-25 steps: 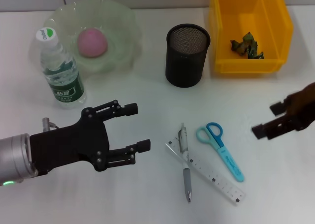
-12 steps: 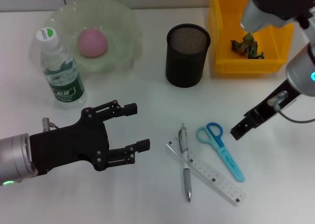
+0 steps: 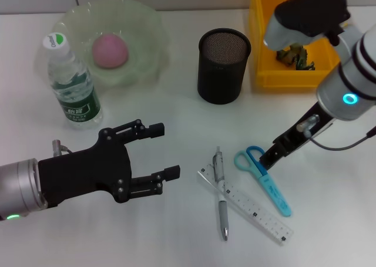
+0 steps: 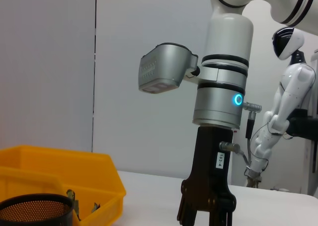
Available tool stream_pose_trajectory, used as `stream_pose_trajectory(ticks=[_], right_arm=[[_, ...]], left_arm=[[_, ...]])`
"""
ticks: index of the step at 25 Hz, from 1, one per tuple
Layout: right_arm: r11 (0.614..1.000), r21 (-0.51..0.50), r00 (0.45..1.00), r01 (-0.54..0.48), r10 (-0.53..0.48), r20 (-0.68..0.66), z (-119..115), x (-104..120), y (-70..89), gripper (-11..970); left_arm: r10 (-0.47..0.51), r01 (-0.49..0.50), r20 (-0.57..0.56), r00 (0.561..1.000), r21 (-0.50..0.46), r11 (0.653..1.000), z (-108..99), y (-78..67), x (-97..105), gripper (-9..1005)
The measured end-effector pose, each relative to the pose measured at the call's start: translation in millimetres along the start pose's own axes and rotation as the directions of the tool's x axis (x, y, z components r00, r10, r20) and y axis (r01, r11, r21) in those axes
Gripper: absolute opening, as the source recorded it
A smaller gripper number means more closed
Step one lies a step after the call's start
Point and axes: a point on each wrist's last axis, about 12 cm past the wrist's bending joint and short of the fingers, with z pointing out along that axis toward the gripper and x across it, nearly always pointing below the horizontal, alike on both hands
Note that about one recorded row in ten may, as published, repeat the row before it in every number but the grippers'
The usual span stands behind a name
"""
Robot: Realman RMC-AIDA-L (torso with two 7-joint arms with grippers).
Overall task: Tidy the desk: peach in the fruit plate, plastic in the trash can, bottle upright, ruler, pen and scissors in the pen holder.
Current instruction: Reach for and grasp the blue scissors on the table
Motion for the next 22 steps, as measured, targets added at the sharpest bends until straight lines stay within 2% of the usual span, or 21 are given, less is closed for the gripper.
stream_pose_trajectory(ticks=[8, 12, 22], right_arm=[[0.999, -0.027, 0.997, 0.047, -0.048, -0.056, 17, -14, 12.8, 822], [0.997, -0.027, 0.995, 0.066, -0.068, -0.071, 20, -14, 16.7, 822], [0.998, -0.023, 0.992, 0.059, -0.061, -0.106, 30, -9, 14.9, 820]], left_arm=[[0.005, -0.005, -0.007, 1.000, 0.003, 1.000, 1, 1.2, 0, 789], [0.007, -0.007, -0.010, 1.000, 0.002, 1.000, 2, 2.1, 0, 789], [0.012, -0.012, -0.012, 1.000, 0.002, 1.000, 2, 3.0, -1, 789]])
